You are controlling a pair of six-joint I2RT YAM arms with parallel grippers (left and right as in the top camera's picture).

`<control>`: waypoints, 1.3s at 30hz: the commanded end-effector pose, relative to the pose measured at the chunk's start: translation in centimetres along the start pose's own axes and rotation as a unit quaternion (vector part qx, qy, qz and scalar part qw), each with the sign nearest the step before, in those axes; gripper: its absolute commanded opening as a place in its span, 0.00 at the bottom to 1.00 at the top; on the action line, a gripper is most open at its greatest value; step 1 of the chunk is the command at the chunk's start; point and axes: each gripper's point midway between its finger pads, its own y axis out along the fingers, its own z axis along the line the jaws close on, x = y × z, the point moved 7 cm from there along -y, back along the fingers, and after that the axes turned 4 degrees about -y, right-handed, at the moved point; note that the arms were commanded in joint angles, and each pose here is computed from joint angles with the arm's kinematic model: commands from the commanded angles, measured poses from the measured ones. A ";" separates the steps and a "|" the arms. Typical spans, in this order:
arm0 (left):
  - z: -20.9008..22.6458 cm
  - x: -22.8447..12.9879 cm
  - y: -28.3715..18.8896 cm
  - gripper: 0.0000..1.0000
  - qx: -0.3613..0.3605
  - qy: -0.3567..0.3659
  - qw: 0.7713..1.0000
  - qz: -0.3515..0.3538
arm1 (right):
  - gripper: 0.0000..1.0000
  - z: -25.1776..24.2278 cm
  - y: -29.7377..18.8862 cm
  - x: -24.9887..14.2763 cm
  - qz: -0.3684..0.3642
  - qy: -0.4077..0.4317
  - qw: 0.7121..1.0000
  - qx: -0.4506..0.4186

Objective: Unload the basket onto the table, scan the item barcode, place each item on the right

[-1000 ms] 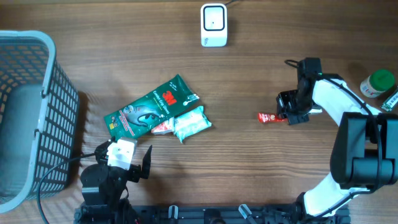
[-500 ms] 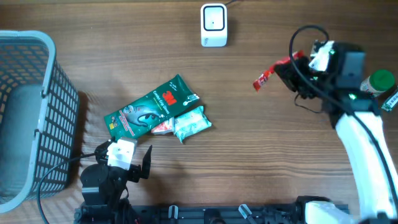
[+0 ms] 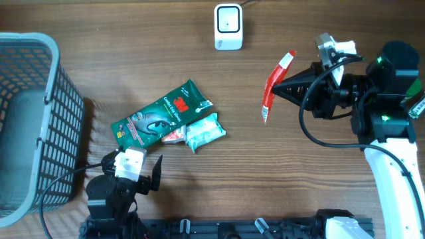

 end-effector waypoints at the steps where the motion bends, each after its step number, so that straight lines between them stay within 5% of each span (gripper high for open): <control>1: 0.1 0.0 0.0 1.00 0.003 0.004 1.000 -0.003 | 0.04 1.0 0.0 0.3 0.009 -0.034 0.999 0.031; 19: 0.1 0.0 0.0 1.00 0.003 0.004 1.000 -0.003 | 0.05 0.9 0.0 0.2 0.006 -0.108 0.994 0.031; 29: 0.1 0.0 0.0 1.00 0.003 0.004 1.000 -0.003 | 0.04 0.9 0.0 0.2 0.010 0.015 0.999 0.030; 39: 0.1 0.0 0.0 1.00 0.003 0.004 1.000 -0.003 | 0.04 0.9 0.0 0.2 0.010 0.026 0.999 0.029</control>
